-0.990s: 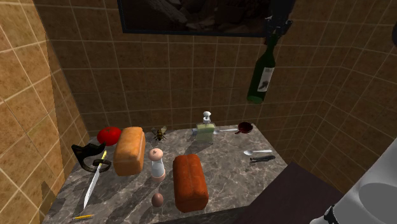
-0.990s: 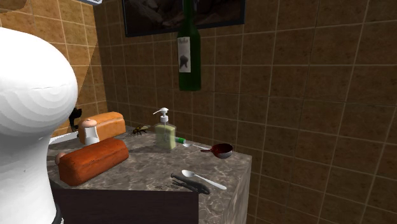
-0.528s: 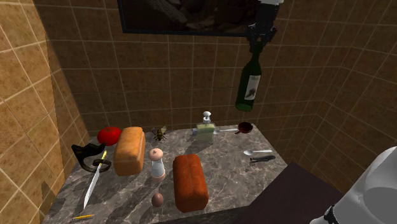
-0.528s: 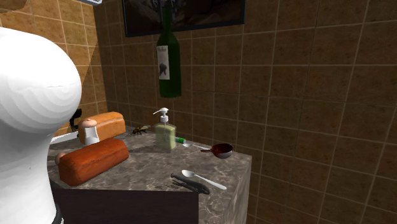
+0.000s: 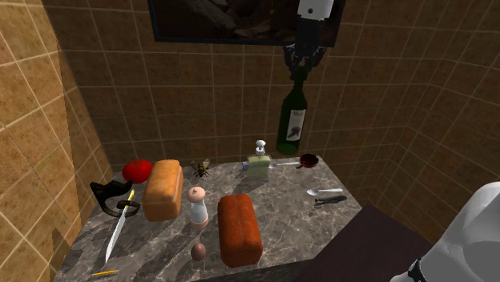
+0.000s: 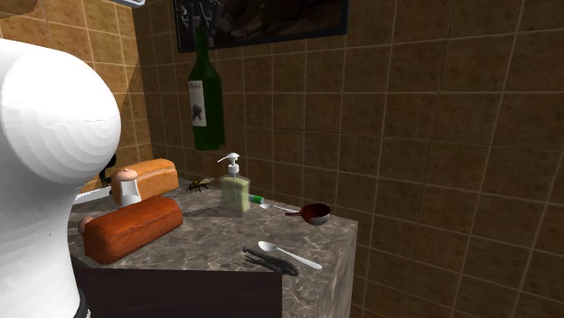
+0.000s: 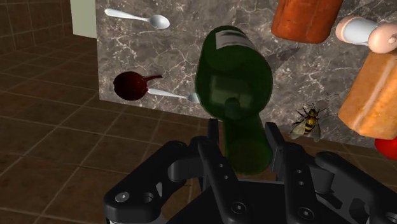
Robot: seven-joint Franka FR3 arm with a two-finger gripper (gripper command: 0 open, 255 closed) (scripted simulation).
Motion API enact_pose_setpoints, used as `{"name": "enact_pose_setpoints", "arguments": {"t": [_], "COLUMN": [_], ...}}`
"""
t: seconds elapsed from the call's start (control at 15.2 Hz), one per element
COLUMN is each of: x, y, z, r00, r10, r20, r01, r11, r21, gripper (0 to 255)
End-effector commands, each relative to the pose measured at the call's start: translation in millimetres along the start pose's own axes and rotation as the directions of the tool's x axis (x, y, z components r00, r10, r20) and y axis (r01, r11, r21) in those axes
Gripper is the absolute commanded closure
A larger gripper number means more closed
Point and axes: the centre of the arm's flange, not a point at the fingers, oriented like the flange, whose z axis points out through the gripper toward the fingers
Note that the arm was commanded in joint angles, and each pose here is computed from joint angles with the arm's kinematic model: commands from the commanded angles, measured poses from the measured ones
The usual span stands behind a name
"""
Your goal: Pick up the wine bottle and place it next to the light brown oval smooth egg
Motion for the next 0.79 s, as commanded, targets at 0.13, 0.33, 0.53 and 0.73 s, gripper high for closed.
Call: {"name": "enact_pose_setpoints", "arguments": {"t": [0.13, 0.33, 0.53, 0.73], "x": [-14.1, -23.3, -32.4, -41.5], "y": [-47.5, -83.8, -120.0, -156.3], "z": [16.5, 29.6, 42.6, 55.7], "r00": [1.000, 1.000, 1.000, 1.000], "r10": [0.001, 0.001, 0.001, 0.001], "r20": [-0.001, -0.001, -0.001, -0.001], "r01": [-0.001, -0.001, -0.001, -0.001], "r11": [1.000, 1.000, 1.000, 1.000], "r21": [0.000, 0.000, 0.000, 0.000], "gripper": [255, 255, 255, 255]}}
